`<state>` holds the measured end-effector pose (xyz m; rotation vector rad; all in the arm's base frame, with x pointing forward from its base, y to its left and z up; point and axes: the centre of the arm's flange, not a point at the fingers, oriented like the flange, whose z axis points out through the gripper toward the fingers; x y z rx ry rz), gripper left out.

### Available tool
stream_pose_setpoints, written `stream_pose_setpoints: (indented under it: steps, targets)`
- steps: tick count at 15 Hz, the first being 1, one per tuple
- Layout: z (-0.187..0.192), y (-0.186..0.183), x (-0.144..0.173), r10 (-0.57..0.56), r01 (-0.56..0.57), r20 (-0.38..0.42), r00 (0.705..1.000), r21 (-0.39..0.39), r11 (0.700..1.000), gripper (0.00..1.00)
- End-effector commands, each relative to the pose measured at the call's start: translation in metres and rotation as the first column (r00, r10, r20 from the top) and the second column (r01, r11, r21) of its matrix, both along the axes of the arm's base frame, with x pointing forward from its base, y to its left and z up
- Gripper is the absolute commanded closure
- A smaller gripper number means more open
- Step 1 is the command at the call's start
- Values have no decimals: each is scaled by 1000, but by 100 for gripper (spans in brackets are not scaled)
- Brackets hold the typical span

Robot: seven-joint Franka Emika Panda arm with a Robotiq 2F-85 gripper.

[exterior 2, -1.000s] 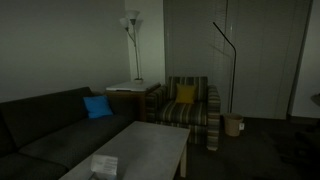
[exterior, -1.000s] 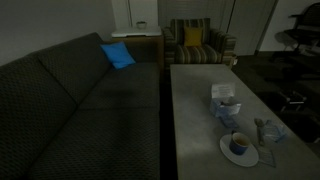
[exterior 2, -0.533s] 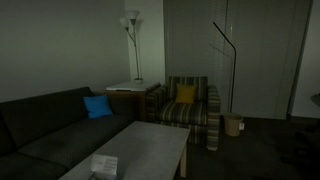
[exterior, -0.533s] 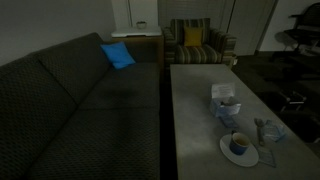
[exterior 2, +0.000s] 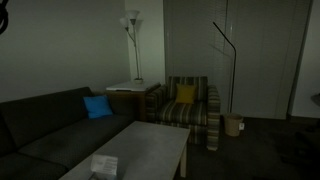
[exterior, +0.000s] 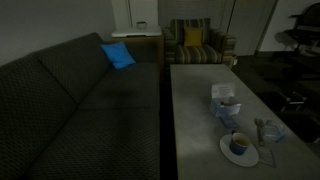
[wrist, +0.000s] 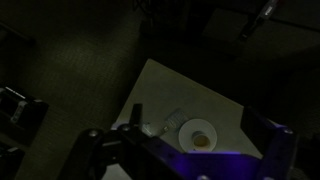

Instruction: Move mug from the white plate to the table

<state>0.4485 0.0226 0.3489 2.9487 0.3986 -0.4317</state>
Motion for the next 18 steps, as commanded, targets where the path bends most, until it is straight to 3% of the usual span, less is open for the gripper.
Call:
stream_pose_setpoints:
  steps: [1,6,12,18]
  targets:
    - [-14,6,17,30,-31,-28,999,-21,999,0]
    - [-24,8,22,43,-45,-78,996,-19,999,0]
    - [-25,7,15,20,-20,-49,999,-10,1000,0]
    - [-61,3,28,27,-27,-38,999,8,1000,0]
